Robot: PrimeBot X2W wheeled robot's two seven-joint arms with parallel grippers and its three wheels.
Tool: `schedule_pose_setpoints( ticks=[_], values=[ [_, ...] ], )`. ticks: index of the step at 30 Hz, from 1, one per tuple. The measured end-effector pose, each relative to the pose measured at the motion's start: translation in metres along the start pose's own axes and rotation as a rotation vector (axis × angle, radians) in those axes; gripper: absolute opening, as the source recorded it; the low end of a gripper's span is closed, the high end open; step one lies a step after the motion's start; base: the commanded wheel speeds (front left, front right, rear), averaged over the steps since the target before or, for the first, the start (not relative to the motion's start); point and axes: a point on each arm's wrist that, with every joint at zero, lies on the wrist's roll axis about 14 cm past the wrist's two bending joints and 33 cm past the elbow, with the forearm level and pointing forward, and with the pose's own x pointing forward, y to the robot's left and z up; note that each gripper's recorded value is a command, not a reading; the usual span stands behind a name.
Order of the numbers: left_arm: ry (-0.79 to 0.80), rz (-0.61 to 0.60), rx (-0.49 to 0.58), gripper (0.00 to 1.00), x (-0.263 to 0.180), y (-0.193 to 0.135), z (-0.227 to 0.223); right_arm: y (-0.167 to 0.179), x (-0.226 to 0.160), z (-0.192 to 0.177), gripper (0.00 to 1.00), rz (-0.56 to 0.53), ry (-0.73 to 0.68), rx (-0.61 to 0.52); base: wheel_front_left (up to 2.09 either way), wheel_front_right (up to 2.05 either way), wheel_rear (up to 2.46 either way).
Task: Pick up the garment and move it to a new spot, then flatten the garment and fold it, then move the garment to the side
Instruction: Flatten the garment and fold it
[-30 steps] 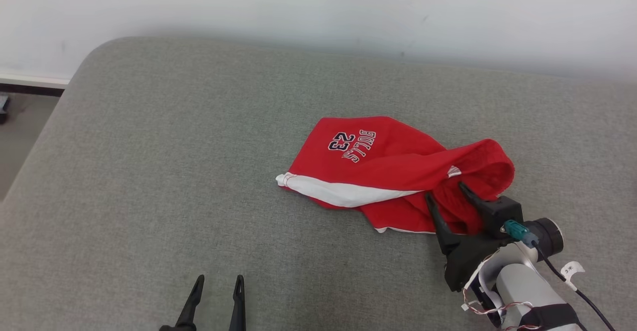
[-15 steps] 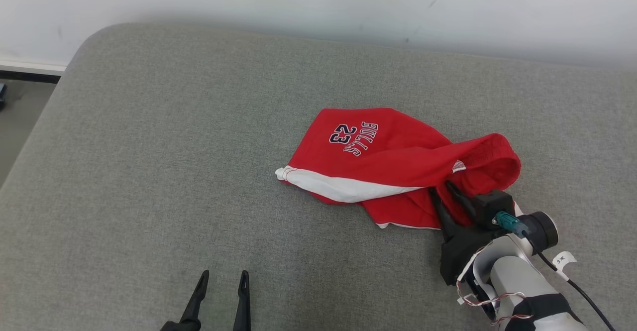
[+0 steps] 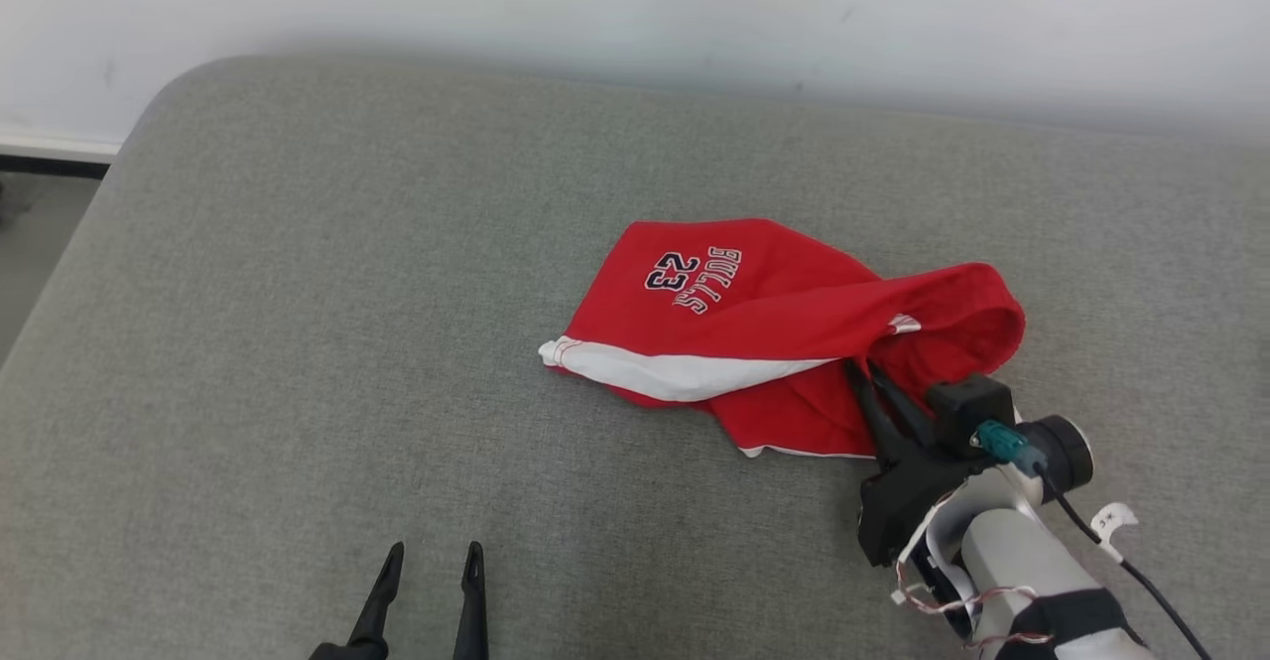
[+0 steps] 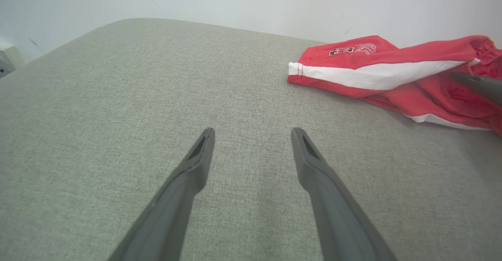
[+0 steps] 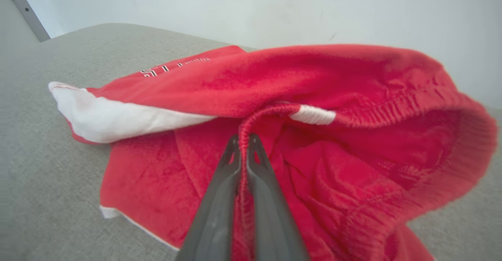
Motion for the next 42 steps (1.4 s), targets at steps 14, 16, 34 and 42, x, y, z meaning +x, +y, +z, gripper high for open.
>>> schedule_pose_setpoints(
  ticks=[14, 16, 34, 42],
  values=[
    [-0.035, -0.096, 0.007, 1.0, 0.002, -0.023, 0.01, -0.002, -0.07, 0.023, 0.0, 0.015, -0.121, 0.031, 0.0, 0.0, 0.0],
    [-0.034, -0.111, 0.008, 1.0, 0.001, -0.028, 0.01, -0.008, -0.083, 0.02, 0.0, -0.001, -0.122, 0.042, 0.0, 0.0, 0.0],
    [-0.016, -0.199, 0.019, 1.0, 0.008, -0.055, 0.005, -0.055, -0.16, -0.052, 1.0, -0.186, 0.063, 0.079, 0.0, 0.0, 0.0],
    [-0.026, -0.264, 0.03, 1.0, 0.031, -0.073, 0.009, -0.077, -0.157, -0.023, 1.0, -0.287, -0.052, 0.062, 0.0, 0.0, 0.0]
  ],
)
